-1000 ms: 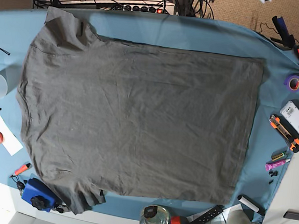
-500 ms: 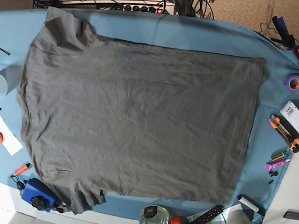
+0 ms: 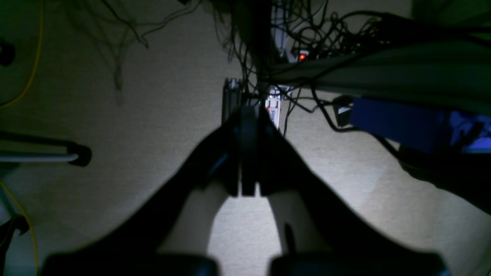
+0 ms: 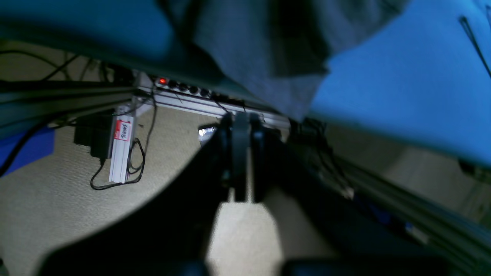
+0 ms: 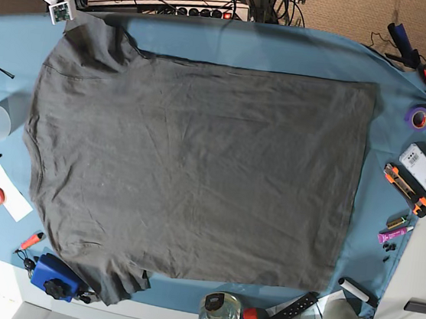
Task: Fold the T-shirt properly
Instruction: 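Move the right gripper down to the shirt's shoulder corner and grasp it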
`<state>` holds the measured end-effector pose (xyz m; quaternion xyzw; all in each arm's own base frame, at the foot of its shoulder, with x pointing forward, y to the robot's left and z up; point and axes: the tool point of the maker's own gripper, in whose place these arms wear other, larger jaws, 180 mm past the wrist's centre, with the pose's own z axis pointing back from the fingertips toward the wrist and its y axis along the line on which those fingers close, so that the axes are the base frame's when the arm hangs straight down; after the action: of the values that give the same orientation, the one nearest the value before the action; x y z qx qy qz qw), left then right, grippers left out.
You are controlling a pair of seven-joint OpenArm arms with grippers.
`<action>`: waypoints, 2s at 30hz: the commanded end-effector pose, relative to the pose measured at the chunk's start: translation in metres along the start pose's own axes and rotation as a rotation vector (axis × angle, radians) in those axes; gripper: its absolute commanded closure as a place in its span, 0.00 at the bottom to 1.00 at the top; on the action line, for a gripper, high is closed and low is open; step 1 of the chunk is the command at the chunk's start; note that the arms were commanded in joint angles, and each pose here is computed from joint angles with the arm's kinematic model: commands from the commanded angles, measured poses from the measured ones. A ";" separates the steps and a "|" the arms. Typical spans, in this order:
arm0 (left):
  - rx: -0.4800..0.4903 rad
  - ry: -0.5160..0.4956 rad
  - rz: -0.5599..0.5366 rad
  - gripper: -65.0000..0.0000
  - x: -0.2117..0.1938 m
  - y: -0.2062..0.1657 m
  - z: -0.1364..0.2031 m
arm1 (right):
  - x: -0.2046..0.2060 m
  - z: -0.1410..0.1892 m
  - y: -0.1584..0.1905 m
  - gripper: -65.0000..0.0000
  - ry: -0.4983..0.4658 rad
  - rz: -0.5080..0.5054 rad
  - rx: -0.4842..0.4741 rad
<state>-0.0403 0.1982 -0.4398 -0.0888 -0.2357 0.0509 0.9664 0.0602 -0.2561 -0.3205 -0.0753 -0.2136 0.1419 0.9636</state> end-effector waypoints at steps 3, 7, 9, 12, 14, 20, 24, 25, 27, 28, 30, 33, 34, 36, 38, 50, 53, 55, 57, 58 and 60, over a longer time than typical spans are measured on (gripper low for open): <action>0.000 0.000 -0.002 1.00 -0.002 0.000 0.006 | 0.002 0.004 0.001 0.73 -0.013 0.010 0.005; 0.000 0.000 -0.002 1.00 -0.002 0.000 0.006 | 0.000 0.004 -0.001 0.65 -0.009 0.019 -0.014; 0.000 -0.002 -0.002 1.00 -0.001 0.000 0.006 | -0.002 0.005 -0.005 0.65 0.000 0.023 -0.039; -0.001 -0.003 -0.003 1.00 -0.001 0.000 0.006 | -0.004 0.005 -0.015 0.65 0.008 0.018 -0.096; -0.001 -0.002 -0.003 1.00 -0.001 0.000 0.006 | -0.004 0.006 -0.023 0.65 0.014 0.015 -0.139; -0.001 -0.003 -0.003 1.00 0.000 0.000 0.005 | 0.002 0.001 -0.013 0.65 0.014 0.012 -0.078; -0.001 -0.003 -0.003 1.00 -0.001 0.000 0.005 | 0.004 0.000 -0.004 0.65 0.009 0.009 -0.022; -0.001 -0.002 -0.003 1.00 -0.001 0.000 0.006 | 0.003 0.000 -0.003 0.65 0.010 0.013 -0.020; -0.001 -0.003 -0.003 1.00 -0.001 0.000 0.006 | 0.004 0.000 0.000 0.65 0.007 0.030 -0.005; -0.002 -0.003 -0.003 1.00 -0.001 0.000 0.006 | 0.005 0.000 0.001 0.65 -0.001 0.039 0.002; -0.002 -0.003 -0.003 1.00 -0.001 0.000 0.006 | 0.012 0.000 0.006 0.65 -0.040 0.058 0.027; -0.009 -0.003 -0.005 1.00 -0.001 -0.001 0.006 | 0.026 0.000 0.018 0.65 -0.105 0.051 0.101; -0.012 -0.003 -0.005 1.00 -0.001 -0.002 0.006 | 0.029 0.000 0.021 0.65 -0.117 0.051 0.114; -0.034 -0.002 -0.010 1.00 -0.001 -0.006 0.006 | 0.034 -0.001 0.019 0.65 -0.132 0.051 0.109; -0.053 -0.003 -0.014 1.00 -0.001 -0.009 0.006 | 0.039 -0.002 0.018 0.65 -0.149 0.050 0.105; -0.056 -0.003 -0.015 1.00 -0.001 -0.010 0.006 | 0.017 -0.021 -0.036 0.65 -0.197 -0.264 0.167; -0.056 -0.005 -0.015 1.00 0.000 -0.010 0.006 | 0.013 -0.009 -0.050 0.65 -0.253 -0.362 0.227; -0.056 -0.007 -0.014 1.00 0.000 -0.010 0.006 | 0.004 -0.009 -0.057 0.65 -0.251 -0.448 0.249; -0.056 -0.007 -0.014 1.00 0.000 -0.010 0.006 | -0.008 -0.014 -0.059 0.65 -0.247 -0.531 0.276; -0.056 -0.007 -0.014 1.00 0.000 -0.010 0.006 | -0.014 -0.018 -0.059 0.65 -0.246 -0.571 0.290; -0.056 -0.007 -0.015 1.00 0.000 -0.010 0.006 | -0.025 -0.025 -0.060 0.65 -0.241 -0.649 0.314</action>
<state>-0.0401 0.1889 -0.4378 -0.1129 -0.2370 0.0373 0.9642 0.0595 -0.3196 -0.3495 0.1663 -0.3008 -0.1408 0.9285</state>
